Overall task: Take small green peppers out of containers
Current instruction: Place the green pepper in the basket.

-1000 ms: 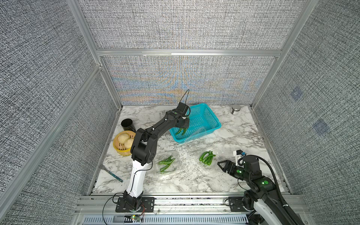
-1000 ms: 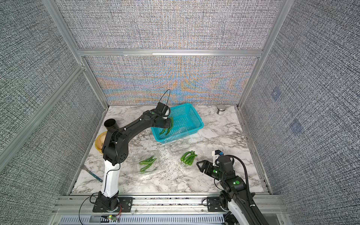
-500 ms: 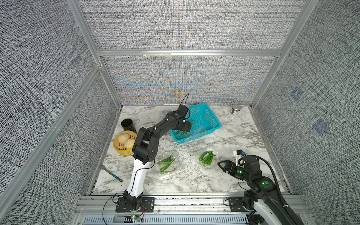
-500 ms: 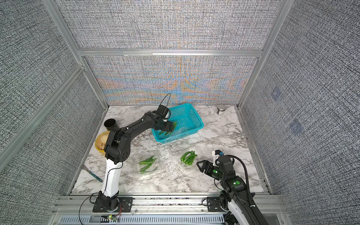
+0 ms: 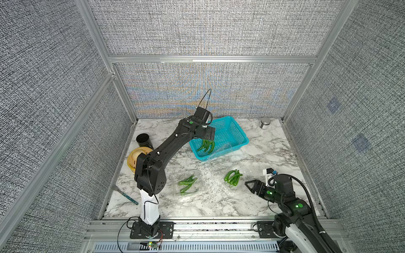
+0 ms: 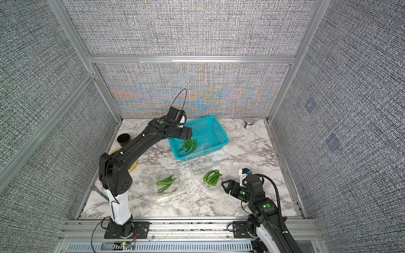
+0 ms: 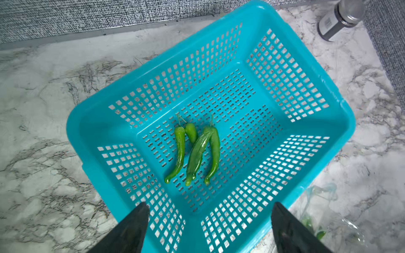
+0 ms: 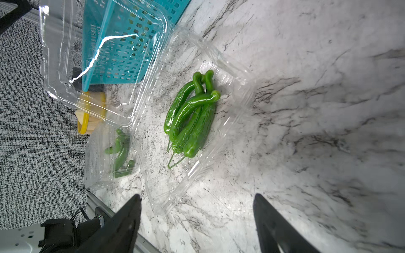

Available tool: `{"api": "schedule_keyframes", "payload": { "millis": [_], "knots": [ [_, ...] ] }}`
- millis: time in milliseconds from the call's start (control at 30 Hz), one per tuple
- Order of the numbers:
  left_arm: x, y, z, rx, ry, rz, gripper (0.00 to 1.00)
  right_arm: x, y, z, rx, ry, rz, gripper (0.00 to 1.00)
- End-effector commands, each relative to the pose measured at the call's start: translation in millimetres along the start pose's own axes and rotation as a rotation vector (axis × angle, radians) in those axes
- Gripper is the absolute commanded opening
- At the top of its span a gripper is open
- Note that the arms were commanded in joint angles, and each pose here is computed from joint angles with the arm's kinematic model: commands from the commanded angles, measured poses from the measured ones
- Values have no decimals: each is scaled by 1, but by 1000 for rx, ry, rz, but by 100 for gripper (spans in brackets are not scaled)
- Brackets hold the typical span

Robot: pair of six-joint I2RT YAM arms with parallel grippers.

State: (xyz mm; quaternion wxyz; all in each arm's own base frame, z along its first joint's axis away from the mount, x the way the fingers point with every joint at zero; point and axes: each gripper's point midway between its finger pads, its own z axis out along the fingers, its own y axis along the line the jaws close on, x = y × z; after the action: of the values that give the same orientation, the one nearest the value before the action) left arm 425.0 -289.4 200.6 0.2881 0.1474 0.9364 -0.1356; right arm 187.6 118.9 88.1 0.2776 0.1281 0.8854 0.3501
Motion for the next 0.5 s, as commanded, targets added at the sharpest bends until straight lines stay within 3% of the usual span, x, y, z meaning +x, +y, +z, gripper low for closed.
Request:
{"api": "schedule_keyframes", "payload": {
  "millis": [0,100,267,467],
  "knots": [
    [8,1,4,9,28,31,71,-2,4,-2,-12,-2,-1,81],
    [11,-28,-6,114,10,87,67,-1,4,-4,-6,0,-5,81],
    [31,-86,-45,121,-13,278,68,-1,2,-5,1,-9,-7,81],
    [58,-135,-82,195,-71,316,69,-2,1,-1,2,-7,-6,81]
  ]
}}
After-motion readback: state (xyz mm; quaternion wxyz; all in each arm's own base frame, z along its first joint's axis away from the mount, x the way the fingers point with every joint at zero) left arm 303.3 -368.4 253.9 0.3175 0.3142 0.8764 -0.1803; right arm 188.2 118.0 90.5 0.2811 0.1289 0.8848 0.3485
